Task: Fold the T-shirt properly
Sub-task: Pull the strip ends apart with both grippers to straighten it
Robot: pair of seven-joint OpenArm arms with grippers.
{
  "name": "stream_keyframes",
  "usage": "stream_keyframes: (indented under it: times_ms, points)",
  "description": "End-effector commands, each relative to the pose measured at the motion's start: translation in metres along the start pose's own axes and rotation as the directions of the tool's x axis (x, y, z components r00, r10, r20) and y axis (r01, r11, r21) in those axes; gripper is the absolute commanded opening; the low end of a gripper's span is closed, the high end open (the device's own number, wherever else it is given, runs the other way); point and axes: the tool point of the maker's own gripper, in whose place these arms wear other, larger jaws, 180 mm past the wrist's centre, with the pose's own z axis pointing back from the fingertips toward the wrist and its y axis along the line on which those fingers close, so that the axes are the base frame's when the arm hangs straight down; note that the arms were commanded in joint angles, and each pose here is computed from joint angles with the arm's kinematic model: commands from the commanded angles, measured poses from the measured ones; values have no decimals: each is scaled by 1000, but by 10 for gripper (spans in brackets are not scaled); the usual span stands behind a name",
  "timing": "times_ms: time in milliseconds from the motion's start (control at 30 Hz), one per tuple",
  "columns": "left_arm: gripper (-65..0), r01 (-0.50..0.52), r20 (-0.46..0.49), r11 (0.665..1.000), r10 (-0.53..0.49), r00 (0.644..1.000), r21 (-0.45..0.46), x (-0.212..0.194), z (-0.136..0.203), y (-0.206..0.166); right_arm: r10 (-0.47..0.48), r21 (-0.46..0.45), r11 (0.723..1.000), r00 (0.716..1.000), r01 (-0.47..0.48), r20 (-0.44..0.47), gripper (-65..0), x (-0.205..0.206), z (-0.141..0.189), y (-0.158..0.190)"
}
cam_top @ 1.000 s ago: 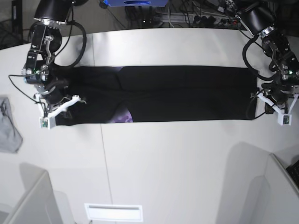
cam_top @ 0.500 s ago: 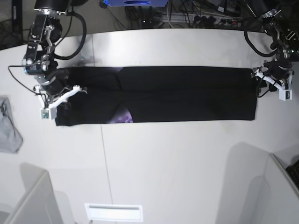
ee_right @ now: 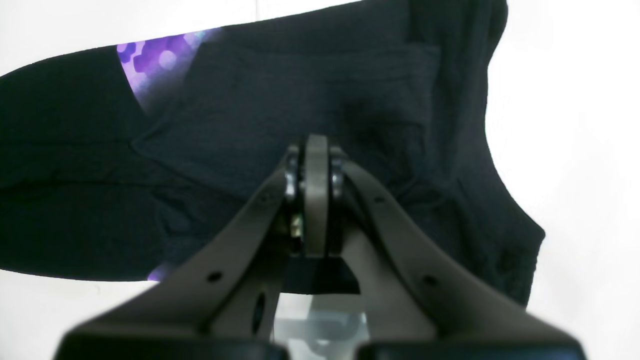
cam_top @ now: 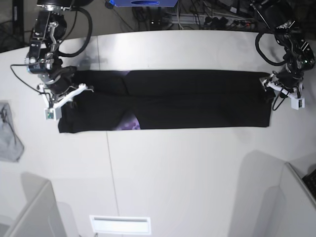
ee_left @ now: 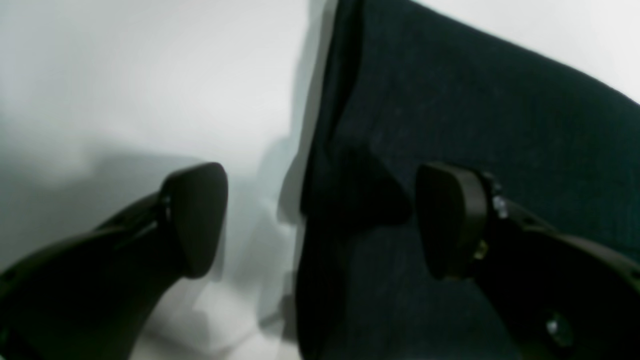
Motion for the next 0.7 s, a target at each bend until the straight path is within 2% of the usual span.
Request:
stream_keyframes:
  times_ms: [0,167,300,433,667]
  points:
    - [-132,-1,-18,1000,1,1000,4,-1,0,4,12,4,1000,999,-12,44,-650,13,3,0]
    - [-299,-20,-46,1000,20,999,-1,-12,-4,4,4,9,1000,999,-5,45,-650,12,3,3]
    - [-444,25,-91,998,-30,995,-51,-21,-14,-16,-13,19,1000,999,12,45,-650,11,1,8]
    - [-650,27,-93,998,-32,995,-51,-22,-14,-16,-33,32,999,998,32,45,-650,9,0,15]
    - [-650,35,-83,998,-39,996,-47,-16,-13,-15,-34,31,999,999,33,36,-650,4,2,15]
